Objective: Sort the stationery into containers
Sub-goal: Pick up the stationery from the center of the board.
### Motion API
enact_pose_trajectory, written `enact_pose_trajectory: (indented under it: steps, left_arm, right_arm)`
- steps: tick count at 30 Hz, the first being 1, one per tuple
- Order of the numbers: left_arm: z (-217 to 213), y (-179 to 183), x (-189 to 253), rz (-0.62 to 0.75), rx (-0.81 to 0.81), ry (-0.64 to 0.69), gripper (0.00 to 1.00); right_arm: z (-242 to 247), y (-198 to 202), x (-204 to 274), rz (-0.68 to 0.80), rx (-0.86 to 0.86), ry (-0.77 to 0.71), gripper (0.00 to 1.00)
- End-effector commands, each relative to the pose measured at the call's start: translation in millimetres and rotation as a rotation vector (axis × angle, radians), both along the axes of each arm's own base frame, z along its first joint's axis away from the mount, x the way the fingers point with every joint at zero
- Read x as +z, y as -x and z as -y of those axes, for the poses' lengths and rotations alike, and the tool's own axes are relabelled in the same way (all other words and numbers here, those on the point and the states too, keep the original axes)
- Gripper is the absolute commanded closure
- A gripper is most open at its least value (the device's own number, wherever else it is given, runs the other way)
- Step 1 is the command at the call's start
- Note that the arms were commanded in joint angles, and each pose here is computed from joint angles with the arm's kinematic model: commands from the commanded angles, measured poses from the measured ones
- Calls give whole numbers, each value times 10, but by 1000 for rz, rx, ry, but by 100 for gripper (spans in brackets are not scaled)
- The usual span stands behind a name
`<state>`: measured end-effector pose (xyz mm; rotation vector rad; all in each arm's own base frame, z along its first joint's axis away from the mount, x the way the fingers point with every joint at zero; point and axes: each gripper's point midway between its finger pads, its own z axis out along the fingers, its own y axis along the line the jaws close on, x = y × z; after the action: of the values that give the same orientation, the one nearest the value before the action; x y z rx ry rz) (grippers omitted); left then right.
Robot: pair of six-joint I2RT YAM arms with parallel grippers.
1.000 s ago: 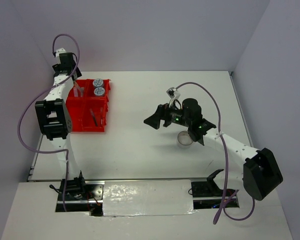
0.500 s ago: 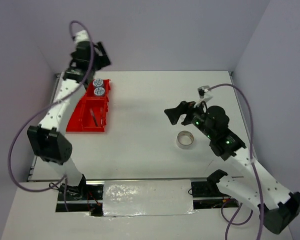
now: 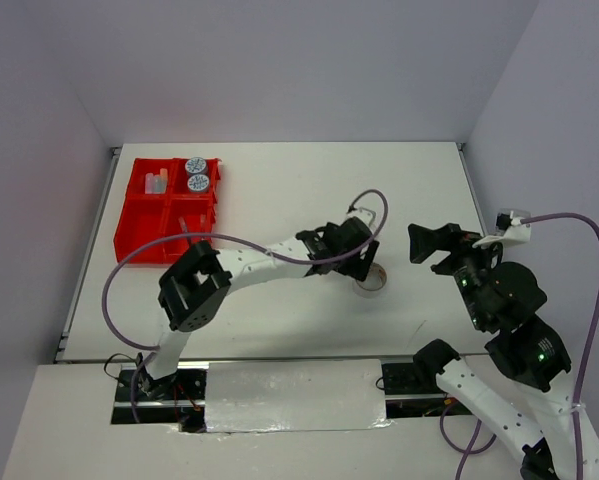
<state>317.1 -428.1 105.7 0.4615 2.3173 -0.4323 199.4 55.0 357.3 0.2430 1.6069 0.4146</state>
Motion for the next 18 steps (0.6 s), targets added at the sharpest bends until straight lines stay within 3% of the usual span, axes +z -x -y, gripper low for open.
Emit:
enact_pose_trajectory:
  steps: [1, 8, 10, 13, 14, 18]
  left_arm:
    - [207, 63, 143, 8, -28, 59, 7]
    - [203, 115, -196, -27, -53, 19, 13]
    - [237, 98, -272, -37, -58, 2, 21]
    - [284, 59, -450, -53, -54, -27, 24]
    - [282, 55, -555, -63, -55, -47, 37]
    - [335, 1, -570, -51, -64, -52, 61]
  right_arm:
    - [141, 58, -123, -48, -46, 66, 0]
    - [24, -44, -263, -80, -10, 109, 0]
    - [-31, -80, -267, -75, 9, 108, 0]
    - [-89, -113, -278, -75, 29, 110, 0]
    - [-101, -118, -281, -76, 34, 110, 0]
    - [-101, -125, -268, -75, 35, 121, 0]
